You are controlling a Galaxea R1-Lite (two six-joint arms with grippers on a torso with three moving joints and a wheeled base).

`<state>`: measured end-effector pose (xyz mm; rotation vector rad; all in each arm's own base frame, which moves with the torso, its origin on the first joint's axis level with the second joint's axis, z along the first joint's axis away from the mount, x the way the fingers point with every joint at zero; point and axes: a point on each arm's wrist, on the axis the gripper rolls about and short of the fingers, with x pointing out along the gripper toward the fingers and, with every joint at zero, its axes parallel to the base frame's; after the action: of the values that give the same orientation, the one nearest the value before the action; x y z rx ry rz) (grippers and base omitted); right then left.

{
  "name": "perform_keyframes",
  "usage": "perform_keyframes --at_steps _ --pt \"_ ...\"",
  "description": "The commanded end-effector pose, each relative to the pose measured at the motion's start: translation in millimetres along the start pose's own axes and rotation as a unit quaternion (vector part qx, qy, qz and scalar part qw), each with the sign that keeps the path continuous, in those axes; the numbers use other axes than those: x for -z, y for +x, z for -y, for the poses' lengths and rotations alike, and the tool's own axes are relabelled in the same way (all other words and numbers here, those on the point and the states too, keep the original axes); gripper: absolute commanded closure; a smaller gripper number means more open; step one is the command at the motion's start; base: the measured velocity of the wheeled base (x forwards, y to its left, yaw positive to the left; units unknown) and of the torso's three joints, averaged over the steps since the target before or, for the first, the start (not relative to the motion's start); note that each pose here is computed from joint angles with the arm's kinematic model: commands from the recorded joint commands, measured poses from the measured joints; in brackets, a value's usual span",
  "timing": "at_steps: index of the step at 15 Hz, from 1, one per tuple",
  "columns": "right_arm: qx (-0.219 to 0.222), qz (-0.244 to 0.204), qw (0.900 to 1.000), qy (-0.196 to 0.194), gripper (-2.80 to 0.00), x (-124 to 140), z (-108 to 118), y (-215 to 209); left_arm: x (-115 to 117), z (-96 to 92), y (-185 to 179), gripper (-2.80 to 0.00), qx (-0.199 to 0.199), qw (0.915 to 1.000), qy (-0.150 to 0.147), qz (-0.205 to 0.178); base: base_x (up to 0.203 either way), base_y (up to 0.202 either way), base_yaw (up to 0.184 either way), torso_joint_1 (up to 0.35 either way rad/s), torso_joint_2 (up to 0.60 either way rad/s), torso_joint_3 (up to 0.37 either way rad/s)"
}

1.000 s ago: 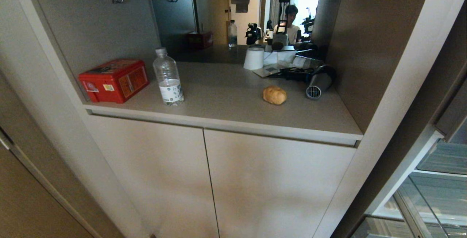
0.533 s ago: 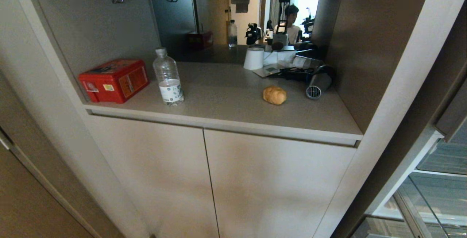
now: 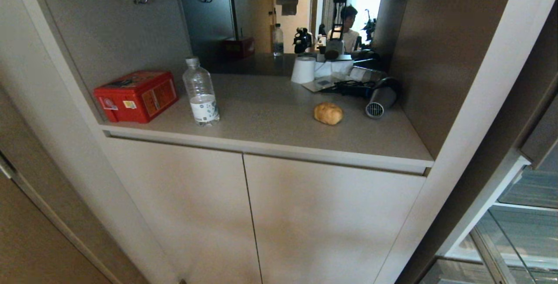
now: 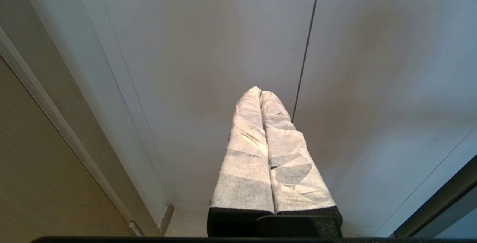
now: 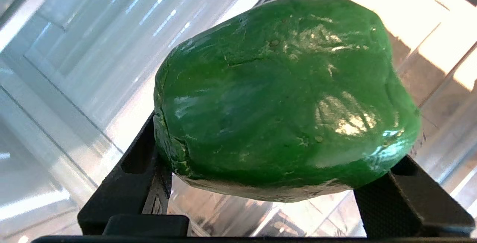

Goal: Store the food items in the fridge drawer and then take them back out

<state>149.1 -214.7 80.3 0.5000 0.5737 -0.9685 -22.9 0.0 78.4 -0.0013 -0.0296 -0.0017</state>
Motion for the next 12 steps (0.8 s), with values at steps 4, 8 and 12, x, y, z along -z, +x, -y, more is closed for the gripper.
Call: perform_keyframes --at_steps 4,8,12 --pt "0.0 -0.002 1.0 0.001 0.0 -5.0 -0.7 13.5 2.9 0.0 0.7 0.0 0.0 1.0 0.0 -0.005 0.0 0.0 0.0 0.0 0.0 0.0" --pt "0.0 -0.001 1.0 0.001 0.0 -8.3 -1.2 18.7 2.9 0.0 0.7 0.0 0.0 1.0 0.0 -0.005 0.0 0.0 0.0 0.0 0.0 0.0" --pt "0.0 -0.001 1.0 0.001 0.0 -9.6 -1.4 22.5 2.9 0.0 0.7 0.0 0.0 1.0 0.0 -0.005 0.0 0.0 0.0 0.0 0.0 0.0"
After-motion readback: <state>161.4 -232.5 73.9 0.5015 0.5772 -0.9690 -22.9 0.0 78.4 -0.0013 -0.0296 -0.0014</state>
